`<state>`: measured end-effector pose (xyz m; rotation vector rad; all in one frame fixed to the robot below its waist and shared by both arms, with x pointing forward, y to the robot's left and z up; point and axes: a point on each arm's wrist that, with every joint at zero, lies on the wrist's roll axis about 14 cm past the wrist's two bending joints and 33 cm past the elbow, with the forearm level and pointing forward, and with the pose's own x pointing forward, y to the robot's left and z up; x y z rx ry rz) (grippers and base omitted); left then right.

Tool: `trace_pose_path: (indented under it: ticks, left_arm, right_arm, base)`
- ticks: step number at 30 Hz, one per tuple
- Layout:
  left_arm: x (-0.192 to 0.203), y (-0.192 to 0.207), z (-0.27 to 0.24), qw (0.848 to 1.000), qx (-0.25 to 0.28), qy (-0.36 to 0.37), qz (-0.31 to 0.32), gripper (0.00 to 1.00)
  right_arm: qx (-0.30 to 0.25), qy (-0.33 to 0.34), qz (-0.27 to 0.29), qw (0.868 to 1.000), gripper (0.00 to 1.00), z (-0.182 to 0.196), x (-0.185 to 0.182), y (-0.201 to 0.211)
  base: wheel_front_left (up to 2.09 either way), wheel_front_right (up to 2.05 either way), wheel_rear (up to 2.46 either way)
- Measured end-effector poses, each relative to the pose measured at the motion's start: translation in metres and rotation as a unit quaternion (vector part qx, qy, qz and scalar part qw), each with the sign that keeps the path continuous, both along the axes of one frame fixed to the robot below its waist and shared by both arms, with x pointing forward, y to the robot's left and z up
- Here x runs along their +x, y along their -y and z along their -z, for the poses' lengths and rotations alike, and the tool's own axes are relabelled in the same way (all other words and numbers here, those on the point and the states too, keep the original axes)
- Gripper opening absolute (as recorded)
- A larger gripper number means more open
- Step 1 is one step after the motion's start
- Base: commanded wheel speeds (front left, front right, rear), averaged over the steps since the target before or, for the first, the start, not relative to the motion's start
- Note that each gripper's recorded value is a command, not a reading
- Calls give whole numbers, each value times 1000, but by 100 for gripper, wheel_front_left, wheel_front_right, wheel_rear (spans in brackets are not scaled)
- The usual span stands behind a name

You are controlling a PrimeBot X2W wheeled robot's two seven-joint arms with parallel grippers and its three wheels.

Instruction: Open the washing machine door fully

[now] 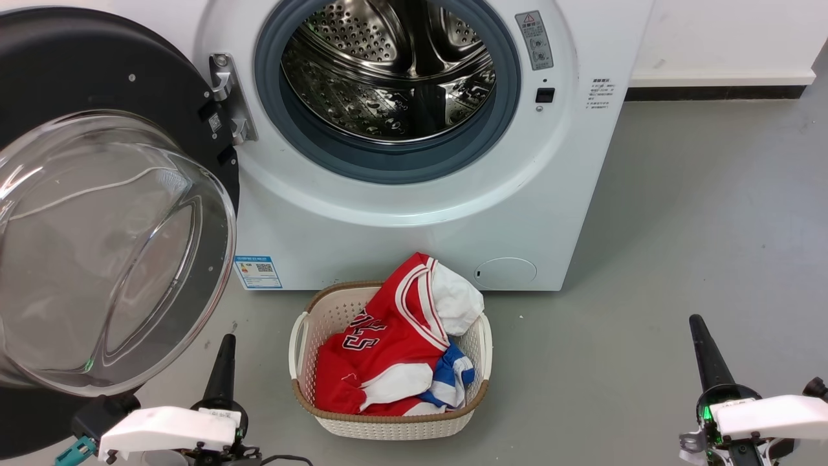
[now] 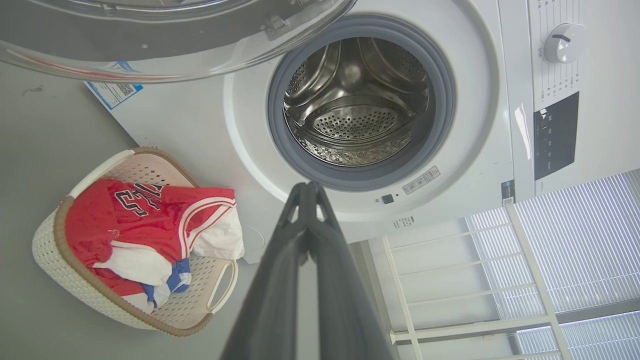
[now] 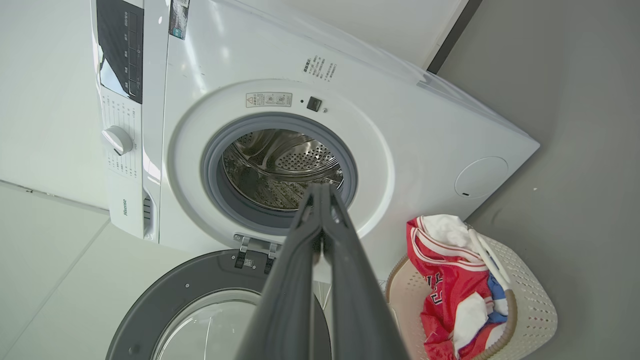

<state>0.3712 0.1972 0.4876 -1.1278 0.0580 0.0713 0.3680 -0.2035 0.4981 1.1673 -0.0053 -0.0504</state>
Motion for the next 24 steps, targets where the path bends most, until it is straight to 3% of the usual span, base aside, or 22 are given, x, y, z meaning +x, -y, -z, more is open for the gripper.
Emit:
trace_pose_path:
  ticks: [24]
  left_arm:
    - [8,-2,-7,993,-114,16,0,0]
  right_arm:
    - [103,4,-7,995,0,-3,10,-1]
  base:
    - [0,0,0]
